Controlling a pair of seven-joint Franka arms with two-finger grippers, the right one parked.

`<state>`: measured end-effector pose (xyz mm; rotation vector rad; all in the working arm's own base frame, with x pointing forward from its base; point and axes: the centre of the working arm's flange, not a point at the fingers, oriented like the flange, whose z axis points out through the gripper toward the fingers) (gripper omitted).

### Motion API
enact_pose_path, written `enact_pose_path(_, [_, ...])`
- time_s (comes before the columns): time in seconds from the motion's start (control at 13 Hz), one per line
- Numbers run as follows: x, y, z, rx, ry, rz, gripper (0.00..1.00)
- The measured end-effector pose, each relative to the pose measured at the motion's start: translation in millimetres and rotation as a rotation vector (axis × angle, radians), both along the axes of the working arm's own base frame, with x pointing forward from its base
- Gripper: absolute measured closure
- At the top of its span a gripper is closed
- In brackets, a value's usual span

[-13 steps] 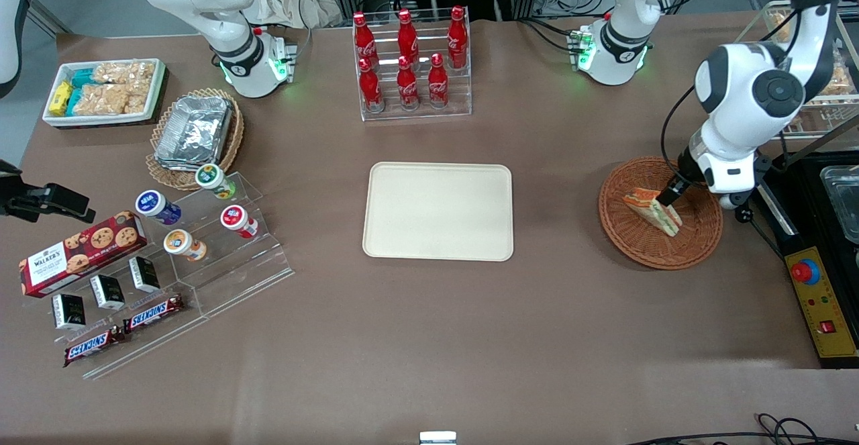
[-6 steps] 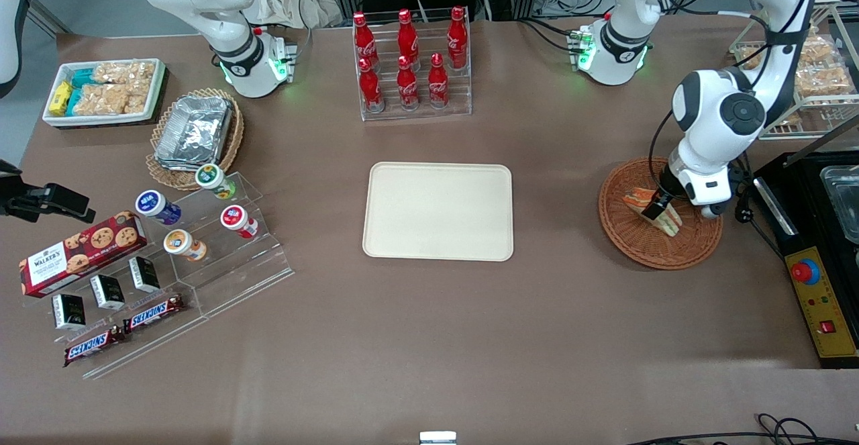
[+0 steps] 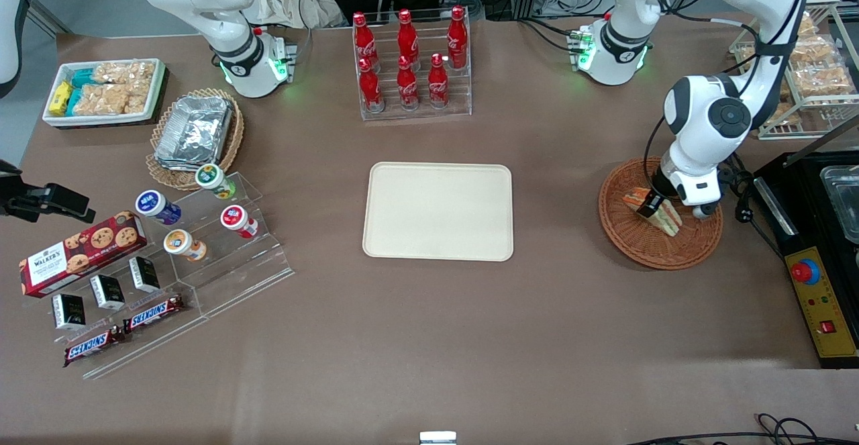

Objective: Place sandwich from basket to tray
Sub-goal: 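Close the left gripper on the wrapped sandwich in the basket, then lift the sandwich up out of the basket with the left gripper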

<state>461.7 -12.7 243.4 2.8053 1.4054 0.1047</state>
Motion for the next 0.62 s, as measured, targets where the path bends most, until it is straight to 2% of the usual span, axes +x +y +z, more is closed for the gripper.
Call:
enact_pose_path(0.15, [0, 0, 1, 0.0, -0.002, 0.0, 0.61])
enact_pose_path(0.38, [6, 0, 12, 0.002, -0.018, -0.004, 0.67])
enact_pose_path(0.62, [21, -1, 69, 0.028, 0.03, -0.093, 0.8])
